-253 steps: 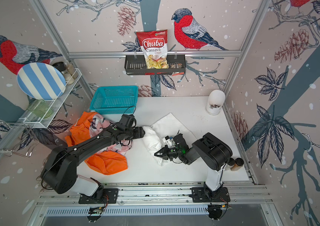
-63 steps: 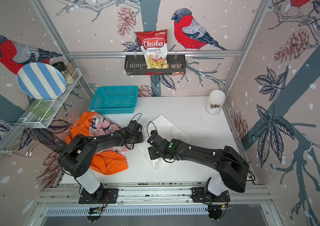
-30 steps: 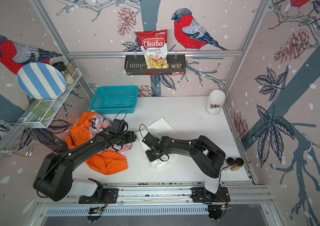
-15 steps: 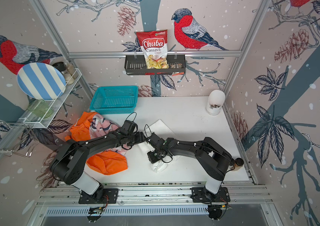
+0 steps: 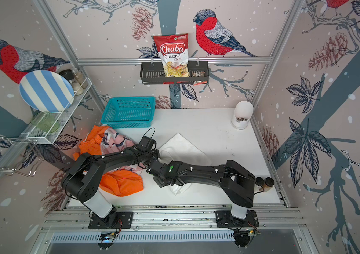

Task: Roll up the shorts
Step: Roll the shorts at the center of the board.

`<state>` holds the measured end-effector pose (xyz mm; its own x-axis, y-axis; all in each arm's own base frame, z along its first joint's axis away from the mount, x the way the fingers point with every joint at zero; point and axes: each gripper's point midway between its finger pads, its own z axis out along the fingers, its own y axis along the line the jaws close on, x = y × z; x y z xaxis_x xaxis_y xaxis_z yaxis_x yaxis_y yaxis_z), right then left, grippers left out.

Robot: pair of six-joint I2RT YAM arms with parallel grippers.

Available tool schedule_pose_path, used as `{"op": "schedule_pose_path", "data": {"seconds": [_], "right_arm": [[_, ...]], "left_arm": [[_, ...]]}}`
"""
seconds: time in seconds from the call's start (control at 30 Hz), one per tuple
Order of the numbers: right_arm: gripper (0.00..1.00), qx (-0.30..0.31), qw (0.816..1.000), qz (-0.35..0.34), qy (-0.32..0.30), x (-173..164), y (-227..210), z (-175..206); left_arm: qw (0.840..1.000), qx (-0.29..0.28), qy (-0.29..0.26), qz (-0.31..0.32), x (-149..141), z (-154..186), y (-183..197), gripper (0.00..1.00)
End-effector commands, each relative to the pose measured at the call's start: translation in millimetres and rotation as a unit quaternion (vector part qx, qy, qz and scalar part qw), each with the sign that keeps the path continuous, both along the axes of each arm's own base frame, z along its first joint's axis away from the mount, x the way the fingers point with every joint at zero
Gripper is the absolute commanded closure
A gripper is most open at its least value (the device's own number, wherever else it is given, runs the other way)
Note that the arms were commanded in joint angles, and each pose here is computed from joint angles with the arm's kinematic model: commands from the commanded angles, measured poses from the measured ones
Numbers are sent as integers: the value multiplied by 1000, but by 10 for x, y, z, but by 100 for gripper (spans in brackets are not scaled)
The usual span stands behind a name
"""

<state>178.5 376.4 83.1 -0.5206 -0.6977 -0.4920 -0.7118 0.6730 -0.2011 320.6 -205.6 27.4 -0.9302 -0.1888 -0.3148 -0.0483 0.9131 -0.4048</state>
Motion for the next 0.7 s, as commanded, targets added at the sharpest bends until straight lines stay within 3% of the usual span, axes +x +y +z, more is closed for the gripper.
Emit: {"op": "schedule_pose_path", "data": {"seconds": [0.0, 0.1, 0.2, 0.3, 0.37, 0.47, 0.53, 0.67], "right_arm": [[11, -61, 996, 5, -68, 111, -5, -48], [11, -94, 992, 12, -78, 92, 16, -270], [18, -119, 990, 7, -82, 97, -44, -472], [35, -123, 989, 2, -77, 101, -90, -564], [57, -106, 993, 5, -54, 71, -74, -578], [80, -26, 999, 21, 19, -51, 79, -477], [87, 48, 995, 32, 78, -132, 177, -350], [93, 195, 960, 39, 196, -185, 250, -63]], "left_arm": [[1000, 5, 13, -15, -62, -24, -5, 83], [1000, 3, 16, -17, -72, -33, -16, 83], [1000, 3, 20, -21, -81, -39, -23, 80], [1000, 3, 17, -24, -78, 7, -27, 76], [1000, 2, 10, -24, -63, 79, -18, 74], [1000, 7, -1, -18, -49, 192, 46, 63], [1000, 14, -15, -6, -35, 299, 137, 52], [999, 10, -34, 17, -39, 497, 362, 35]]}}
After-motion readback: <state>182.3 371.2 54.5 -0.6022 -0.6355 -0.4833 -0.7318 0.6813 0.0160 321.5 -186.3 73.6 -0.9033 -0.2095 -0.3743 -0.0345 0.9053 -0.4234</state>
